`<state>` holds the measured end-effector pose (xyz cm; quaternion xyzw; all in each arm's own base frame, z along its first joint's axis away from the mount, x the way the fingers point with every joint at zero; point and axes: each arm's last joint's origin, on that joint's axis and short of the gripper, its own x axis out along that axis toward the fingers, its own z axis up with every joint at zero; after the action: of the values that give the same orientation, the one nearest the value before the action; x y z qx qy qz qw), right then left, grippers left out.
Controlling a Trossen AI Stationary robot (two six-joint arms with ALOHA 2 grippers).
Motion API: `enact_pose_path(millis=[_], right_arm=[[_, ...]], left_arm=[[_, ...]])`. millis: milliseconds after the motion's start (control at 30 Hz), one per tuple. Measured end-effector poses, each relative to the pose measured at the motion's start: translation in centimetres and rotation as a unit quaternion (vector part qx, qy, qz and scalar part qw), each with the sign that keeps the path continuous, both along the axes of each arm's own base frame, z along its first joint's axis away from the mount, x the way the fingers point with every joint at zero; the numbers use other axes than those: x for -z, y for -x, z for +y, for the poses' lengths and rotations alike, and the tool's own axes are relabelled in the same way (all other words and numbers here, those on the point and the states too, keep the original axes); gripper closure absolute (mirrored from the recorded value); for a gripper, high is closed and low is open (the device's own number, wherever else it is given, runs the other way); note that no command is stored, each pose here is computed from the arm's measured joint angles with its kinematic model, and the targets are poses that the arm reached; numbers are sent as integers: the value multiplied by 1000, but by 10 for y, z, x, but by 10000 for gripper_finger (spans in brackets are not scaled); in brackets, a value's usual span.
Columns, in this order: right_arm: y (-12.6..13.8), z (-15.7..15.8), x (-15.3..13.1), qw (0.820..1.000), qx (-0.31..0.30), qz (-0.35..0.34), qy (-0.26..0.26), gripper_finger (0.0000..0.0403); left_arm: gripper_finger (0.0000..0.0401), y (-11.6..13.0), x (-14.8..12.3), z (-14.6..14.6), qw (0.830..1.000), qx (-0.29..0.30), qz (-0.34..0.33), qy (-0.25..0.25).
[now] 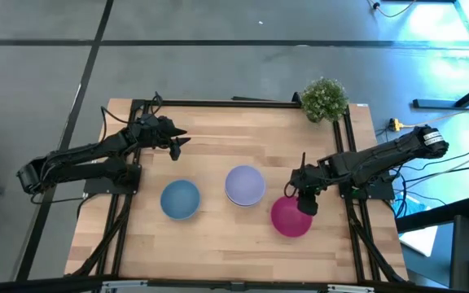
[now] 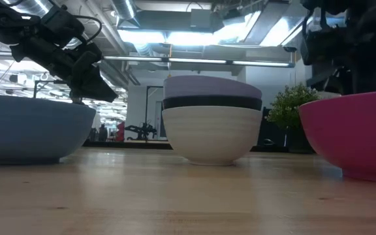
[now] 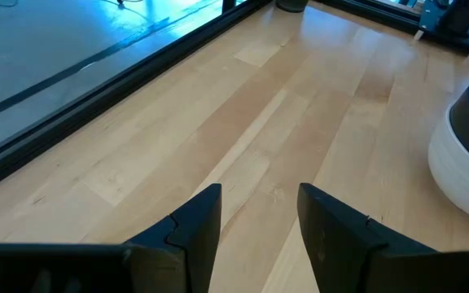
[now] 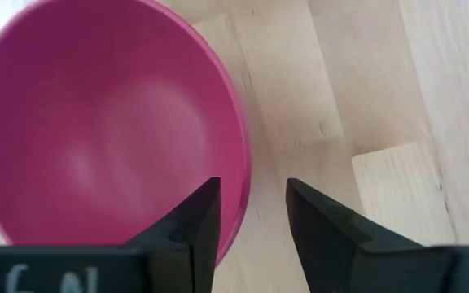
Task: Nest bowls inside each other
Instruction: Stack the pink bowl on top of the purple bowl
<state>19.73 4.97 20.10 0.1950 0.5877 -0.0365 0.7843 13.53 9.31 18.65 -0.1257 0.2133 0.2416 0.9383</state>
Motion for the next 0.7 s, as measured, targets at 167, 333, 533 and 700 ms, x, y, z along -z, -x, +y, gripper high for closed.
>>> enact_pose_path(millis=[167,333,533,700], right_arm=[[2,0,6,1000,7,5,-6,270],[3,-1,9,1000,7,7,-6,303],[2,0,9,1000,6,0,-7,384],[2,0,9,1000,19,5,-12,392]], left_arm=[[243,0,0,0,1000,0,0,0],[243,0,0,0,1000,0,0,0],[243,0,0,0,1000,0,0,0],[243,0,0,0,1000,0,0,0]])
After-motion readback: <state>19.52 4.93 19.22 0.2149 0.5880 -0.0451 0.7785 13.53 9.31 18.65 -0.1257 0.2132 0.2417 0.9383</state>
